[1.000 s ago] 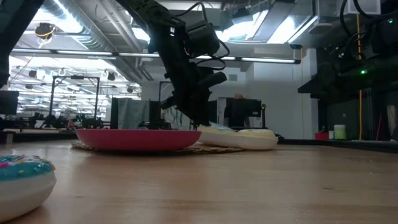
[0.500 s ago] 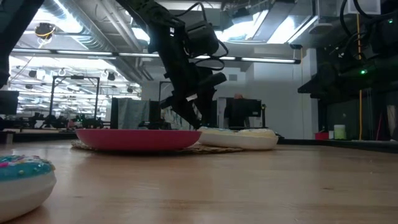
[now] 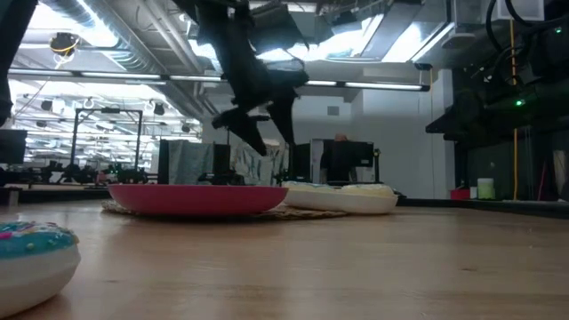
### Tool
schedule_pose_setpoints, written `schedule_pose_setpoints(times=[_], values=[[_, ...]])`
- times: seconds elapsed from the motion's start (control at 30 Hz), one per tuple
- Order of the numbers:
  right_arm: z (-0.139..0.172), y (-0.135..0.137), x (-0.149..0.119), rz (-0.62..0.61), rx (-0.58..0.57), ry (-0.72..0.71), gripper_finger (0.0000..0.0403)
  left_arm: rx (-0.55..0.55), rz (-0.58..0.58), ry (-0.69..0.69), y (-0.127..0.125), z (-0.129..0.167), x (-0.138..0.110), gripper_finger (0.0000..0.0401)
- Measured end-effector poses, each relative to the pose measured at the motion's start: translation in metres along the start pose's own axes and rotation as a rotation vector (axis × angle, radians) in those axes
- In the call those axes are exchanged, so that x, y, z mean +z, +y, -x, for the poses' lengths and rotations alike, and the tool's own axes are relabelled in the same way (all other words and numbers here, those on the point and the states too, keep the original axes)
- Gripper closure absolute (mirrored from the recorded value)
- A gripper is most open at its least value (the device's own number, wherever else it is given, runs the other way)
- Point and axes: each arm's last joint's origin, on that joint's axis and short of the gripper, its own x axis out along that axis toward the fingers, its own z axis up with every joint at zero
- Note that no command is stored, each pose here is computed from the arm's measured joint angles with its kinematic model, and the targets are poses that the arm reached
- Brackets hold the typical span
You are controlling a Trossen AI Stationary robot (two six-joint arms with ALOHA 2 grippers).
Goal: Pick & Place donuts
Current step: Put the small light blue donut on the pink plate
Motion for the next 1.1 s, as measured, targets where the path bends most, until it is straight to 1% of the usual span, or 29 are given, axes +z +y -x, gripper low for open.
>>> schedule_pose_setpoints(times=[0.1, 0.27, 0.4, 0.6, 0.77, 1.1], values=[[0.0, 0.0, 0.0, 0.0, 0.0, 0.0, 0.0027, 0.03, 0.029, 0.012, 0.006, 0.017, -0.001, 0.0127], [0.0, 0.0, 0.0, 0.0, 0.0, 0.0, 0.0027, 0.132, 0.052, 0.031, 0.014, 0.046, -0.009, 0.0127], [0.0, 0.0, 0.0, 0.0, 0.0, 0.0, 0.0027, 0.21, 0.08, -0.003, 0.018, 0.073, -0.018, 0.0127], [0.0, 0.0, 0.0, 0.0, 0.0, 0.0, 0.0027, 0.266, 0.134, -0.077, 0.022, 0.112, -0.031, 0.0127], [0.0, 0.0, 0.0, 0.0, 0.0, 0.0, 0.0027, 0.243, 0.163, -0.115, 0.018, 0.141, -0.051, 0.0127], [0.0, 0.0, 0.0, 0.0, 0.0, 0.0, 0.0027, 0.122, 0.24, -0.136, 0.007, 0.195, -0.104, 0.0127]])
